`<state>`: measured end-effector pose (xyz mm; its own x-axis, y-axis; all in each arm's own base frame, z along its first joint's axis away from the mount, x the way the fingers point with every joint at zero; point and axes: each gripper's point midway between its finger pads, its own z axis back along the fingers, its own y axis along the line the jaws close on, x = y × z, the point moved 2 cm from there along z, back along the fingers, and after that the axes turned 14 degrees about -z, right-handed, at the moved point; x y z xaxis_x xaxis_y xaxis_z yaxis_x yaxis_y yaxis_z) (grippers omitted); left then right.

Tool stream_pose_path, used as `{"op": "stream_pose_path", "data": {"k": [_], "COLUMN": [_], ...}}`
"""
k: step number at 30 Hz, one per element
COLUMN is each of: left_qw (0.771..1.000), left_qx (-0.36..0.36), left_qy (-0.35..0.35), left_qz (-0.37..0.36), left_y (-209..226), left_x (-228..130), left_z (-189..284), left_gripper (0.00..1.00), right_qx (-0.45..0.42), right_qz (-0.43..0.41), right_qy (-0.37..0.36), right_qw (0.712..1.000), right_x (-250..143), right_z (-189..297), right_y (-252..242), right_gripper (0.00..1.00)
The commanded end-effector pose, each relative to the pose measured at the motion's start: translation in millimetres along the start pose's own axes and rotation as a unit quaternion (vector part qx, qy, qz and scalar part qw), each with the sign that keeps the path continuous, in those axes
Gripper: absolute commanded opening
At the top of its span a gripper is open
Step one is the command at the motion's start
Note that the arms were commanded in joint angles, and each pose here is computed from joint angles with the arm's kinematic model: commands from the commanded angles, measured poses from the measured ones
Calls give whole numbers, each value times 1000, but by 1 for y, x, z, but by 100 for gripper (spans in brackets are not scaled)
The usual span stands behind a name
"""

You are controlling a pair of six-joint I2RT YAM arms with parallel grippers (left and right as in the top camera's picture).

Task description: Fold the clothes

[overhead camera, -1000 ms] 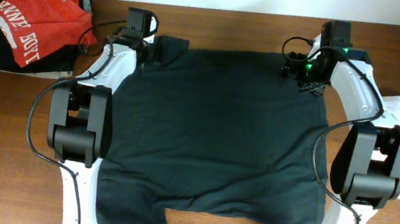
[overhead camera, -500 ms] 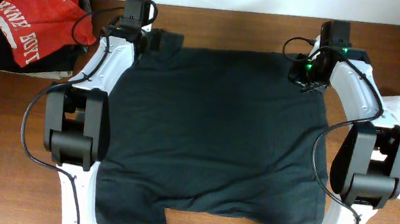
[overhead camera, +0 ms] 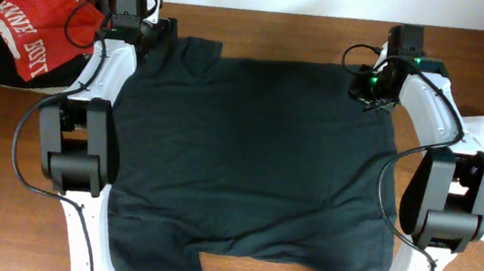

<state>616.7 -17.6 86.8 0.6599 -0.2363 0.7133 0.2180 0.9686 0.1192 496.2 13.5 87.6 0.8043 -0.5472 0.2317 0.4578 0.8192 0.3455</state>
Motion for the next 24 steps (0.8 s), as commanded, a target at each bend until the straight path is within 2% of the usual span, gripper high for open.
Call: {"op": "stream_pose_path", "data": {"k": [1, 4, 8, 10, 11, 12, 15, 17, 19, 21, 23, 24], "left_qw": [999, 998, 996, 996, 996, 996, 996, 996, 997, 996, 995, 995], "left_qx": [19, 30, 47, 47, 48, 49, 48, 42, 28, 26, 22, 21], "left_qy": [40, 45, 61, 60, 57, 56, 57, 60, 61, 69, 82, 87], "left_qz": [-17, -45, -45, -45, -45, -45, -45, -45, -45, -44, -44, -44], "left_y": [6, 9, 15, 15, 15, 15, 15, 12, 7, 6, 3, 2], "left_x": [-35, -41, -54, -53, -52, -51, -53, -58, -63, -70, -82, -87], "left_z": [-31, -38, -44, -45, -45, -45, -47, -51, -55, -60, -66, -69], "left_gripper": [85, 85, 84, 78, 68, 66, 67, 74, 76, 61, 14, 2], "right_qx": [-7, -7, -7, -8, -8, -7, -7, -7, -7, -7, -7, -7], "right_qz": [2, 2, 2, 2, 2, 2, 2, 3, 3, 3, 3, 3], "right_qy": [4, 4, 4, 4, 4, 4, 3, 2, 2, 2, 2, 2], "right_qw": [1000, 1000, 1000, 1000, 1000, 1000, 1000, 1000, 1000, 1000, 1000, 1000], "right_x": [-4, -4, -4, -4, -4, -4, -4, -3, -3, -3, -3, -3], "right_z": [-7, -7, -7, -7, -7, -7, -7, -7, -7, -7, -7, -7], "right_y": [-1, -1, -1, -1, -1, -1, -1, 0, 0, 0, 0, 0], "right_gripper": [31, 31, 31, 31, 31, 31, 31, 31, 31, 31, 31, 30]}}
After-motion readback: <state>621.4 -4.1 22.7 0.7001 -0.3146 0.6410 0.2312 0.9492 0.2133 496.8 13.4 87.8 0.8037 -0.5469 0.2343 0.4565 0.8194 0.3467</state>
